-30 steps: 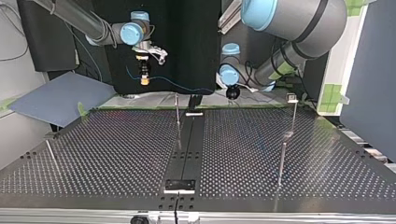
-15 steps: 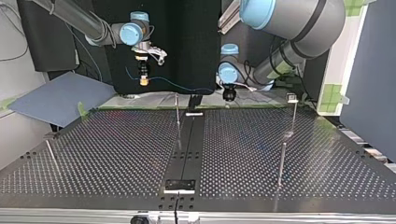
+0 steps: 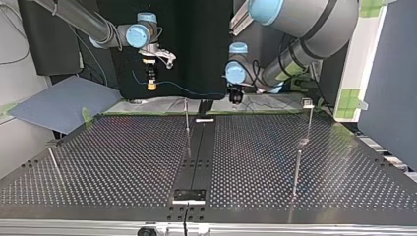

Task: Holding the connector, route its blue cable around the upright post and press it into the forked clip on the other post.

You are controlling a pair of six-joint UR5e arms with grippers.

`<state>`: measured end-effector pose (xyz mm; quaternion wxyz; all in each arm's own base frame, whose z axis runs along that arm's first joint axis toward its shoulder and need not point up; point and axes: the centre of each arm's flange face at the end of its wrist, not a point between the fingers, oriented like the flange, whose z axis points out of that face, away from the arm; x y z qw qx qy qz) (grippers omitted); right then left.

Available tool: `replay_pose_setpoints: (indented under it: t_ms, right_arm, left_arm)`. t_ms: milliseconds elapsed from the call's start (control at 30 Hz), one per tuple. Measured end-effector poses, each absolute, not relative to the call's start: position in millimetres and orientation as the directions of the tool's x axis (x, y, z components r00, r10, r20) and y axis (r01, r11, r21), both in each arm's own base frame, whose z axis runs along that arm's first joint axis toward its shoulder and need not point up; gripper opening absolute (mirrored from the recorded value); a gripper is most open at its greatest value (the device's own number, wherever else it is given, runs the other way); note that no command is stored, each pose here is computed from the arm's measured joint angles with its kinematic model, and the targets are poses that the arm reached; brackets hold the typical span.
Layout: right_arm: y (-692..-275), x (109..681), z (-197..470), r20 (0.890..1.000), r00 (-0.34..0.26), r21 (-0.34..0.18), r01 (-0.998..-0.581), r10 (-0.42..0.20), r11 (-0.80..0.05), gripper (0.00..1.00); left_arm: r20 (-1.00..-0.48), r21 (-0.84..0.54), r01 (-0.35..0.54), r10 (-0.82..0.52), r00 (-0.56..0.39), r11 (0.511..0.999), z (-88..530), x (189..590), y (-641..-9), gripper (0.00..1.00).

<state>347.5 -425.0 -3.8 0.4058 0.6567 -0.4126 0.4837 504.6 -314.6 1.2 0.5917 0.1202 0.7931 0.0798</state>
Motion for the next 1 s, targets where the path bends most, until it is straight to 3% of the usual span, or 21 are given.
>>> replay_pose_setpoints:
  t_ms: [1000]
  right_arm:
    - [-430.1,346.5,-2.4,0.971,0.187,0.13,-0.934,-0.146,-0.333,0.0]
  left_arm:
    - [-0.952,0.0,0.19,0.058,-0.302,0.982,-37.2,463.2,-369.1,1.0]
